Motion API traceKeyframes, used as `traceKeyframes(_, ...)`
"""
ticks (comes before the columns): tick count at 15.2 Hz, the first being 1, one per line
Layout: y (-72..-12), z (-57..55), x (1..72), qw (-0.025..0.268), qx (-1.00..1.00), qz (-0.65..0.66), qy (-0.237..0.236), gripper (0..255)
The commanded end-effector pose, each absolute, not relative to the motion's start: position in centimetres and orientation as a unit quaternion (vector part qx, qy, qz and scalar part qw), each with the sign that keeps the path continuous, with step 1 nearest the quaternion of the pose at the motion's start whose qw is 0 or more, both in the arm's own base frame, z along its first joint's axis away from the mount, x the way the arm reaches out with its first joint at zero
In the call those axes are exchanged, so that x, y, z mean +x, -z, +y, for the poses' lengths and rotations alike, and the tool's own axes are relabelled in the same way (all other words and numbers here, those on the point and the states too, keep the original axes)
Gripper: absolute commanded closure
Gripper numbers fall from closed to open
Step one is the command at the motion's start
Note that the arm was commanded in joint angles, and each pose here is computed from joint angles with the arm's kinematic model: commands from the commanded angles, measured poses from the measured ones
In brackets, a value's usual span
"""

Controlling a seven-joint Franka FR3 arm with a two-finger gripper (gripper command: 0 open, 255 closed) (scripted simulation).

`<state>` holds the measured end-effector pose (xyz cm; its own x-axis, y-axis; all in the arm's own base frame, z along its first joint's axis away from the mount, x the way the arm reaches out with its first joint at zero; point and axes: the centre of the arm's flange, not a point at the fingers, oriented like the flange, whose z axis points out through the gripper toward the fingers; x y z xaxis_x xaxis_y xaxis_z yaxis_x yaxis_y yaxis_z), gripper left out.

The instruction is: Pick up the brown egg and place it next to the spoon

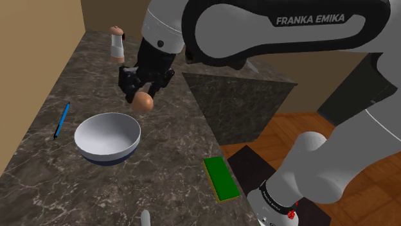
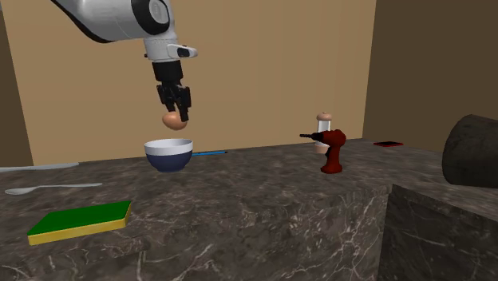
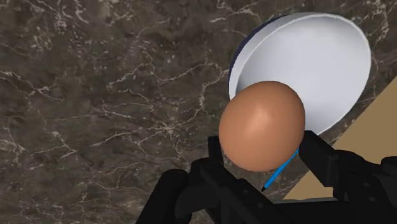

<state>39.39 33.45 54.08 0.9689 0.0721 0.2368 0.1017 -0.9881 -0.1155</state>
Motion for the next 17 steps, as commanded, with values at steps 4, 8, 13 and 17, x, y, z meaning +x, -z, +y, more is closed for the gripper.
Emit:
traceKeyframes(4,-54.2,37.3,34.1,0.063,-0.990,-0.043,0.117,255)
traceKeyframes(8,-54.2,40.5,29.9,0.063,-0.990,-0.043,0.117,255)
traceKeyframes(13,-54.2,44.4,24.6,0.063,-0.990,-0.043,0.117,255)
traceKeyframes(17,-54.2,47.6,20.3,0.063,-0.990,-0.043,0.117,255)
